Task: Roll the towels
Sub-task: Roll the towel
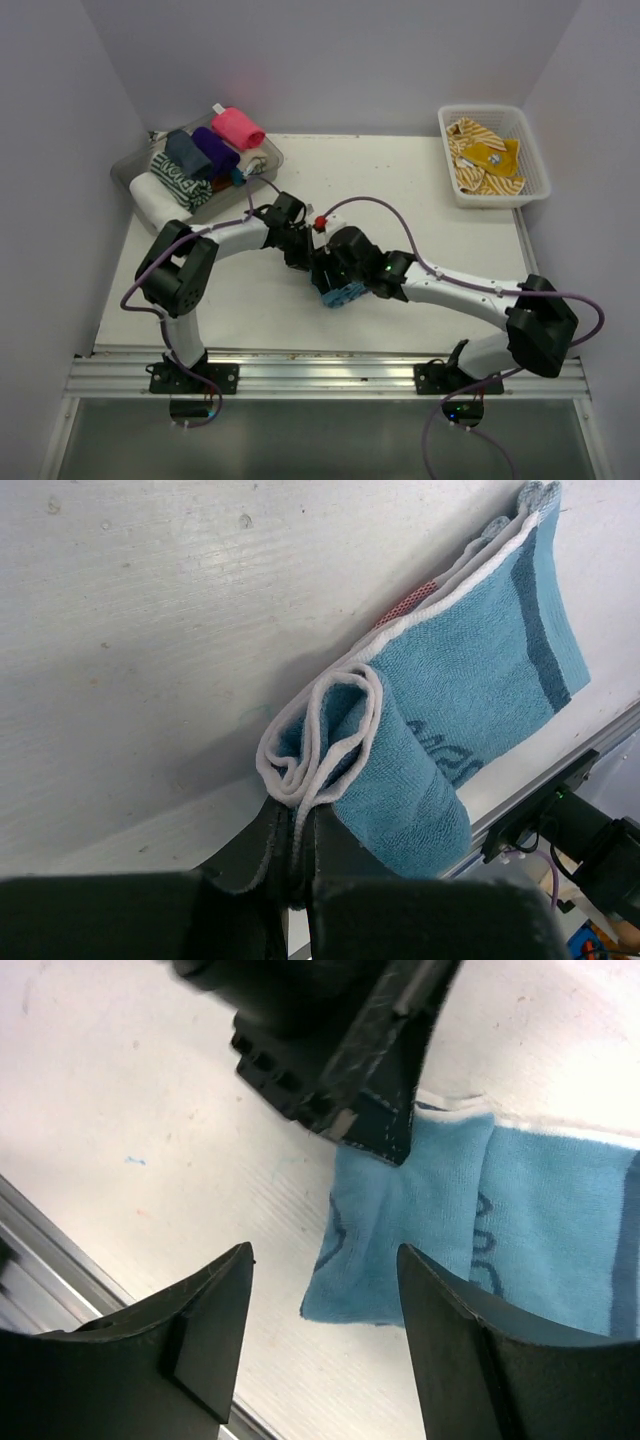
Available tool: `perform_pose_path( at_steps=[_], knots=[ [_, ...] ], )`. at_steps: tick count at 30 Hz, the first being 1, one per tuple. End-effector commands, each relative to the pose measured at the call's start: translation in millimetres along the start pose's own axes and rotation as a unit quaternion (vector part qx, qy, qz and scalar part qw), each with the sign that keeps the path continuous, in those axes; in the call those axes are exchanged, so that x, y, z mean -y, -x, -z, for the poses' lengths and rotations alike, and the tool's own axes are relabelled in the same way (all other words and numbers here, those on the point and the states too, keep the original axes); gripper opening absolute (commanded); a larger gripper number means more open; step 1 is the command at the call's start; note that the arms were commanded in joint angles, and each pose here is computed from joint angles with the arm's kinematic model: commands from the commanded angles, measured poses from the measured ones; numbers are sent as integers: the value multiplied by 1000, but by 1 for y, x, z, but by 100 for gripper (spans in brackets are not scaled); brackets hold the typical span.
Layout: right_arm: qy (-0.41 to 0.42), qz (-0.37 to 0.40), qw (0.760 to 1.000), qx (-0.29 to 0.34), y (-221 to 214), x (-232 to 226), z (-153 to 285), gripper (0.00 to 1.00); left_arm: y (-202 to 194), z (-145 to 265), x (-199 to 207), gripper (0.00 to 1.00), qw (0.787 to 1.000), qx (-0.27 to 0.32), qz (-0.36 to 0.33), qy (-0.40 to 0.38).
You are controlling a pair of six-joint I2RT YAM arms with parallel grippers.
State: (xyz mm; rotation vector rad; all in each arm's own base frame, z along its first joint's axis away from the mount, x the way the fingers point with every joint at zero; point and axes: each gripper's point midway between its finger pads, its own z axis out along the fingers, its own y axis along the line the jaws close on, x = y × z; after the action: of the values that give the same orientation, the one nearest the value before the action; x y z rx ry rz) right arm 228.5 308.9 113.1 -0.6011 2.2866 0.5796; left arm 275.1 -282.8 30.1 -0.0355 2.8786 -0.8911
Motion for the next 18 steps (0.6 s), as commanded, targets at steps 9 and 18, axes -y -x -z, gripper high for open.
perform_pose_path(
  at_steps=[9,18],
  knots=[
    [-156,211,964,-45,-26,3,-18,67,7,7,2,0,1000,6,17,22],
    [-179,199,961,-65,-53,9,-43,37,8,8,2,0,999,7,22,23]
  ],
)
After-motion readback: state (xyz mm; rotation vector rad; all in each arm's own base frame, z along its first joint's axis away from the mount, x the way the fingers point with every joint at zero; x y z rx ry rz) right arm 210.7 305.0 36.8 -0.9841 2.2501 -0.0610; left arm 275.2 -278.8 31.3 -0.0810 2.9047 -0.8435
